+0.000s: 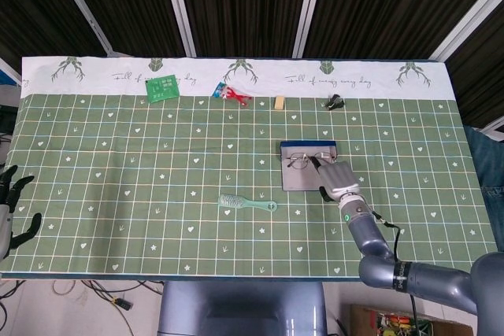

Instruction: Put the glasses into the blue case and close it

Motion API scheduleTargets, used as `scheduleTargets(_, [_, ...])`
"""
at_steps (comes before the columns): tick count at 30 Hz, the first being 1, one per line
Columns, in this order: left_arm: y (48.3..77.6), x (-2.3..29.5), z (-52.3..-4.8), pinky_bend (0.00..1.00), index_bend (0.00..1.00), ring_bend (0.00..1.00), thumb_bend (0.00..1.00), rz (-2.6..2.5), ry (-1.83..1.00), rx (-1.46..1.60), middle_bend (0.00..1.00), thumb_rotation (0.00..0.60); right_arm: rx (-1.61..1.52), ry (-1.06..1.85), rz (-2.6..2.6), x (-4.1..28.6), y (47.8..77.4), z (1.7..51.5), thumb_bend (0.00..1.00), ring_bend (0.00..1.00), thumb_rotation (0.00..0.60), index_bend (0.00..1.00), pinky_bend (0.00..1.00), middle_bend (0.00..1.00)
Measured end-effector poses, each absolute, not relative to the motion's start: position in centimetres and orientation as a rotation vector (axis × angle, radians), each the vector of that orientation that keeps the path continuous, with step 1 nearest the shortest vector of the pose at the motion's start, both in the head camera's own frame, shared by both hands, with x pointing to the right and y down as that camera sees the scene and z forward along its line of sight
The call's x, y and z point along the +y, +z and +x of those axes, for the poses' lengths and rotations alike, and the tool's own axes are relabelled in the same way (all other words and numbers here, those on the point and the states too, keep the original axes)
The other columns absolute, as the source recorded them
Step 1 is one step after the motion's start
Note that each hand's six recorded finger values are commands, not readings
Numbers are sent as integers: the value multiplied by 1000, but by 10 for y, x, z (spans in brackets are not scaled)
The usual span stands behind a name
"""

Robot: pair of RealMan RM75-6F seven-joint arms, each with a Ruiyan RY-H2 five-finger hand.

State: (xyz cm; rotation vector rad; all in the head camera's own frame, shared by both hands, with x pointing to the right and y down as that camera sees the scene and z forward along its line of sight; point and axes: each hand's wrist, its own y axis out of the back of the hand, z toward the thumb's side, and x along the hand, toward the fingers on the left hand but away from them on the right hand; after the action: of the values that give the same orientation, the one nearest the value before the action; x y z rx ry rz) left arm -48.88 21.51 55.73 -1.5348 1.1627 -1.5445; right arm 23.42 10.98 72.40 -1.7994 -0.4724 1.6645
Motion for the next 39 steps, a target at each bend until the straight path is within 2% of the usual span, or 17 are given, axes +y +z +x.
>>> scheduleTargets(39, [557,215,-490,0,149,0,384,-1529,-1548,1165,0,600,-460,1709,-1792,105,737,235,550,722,600,93,748,680])
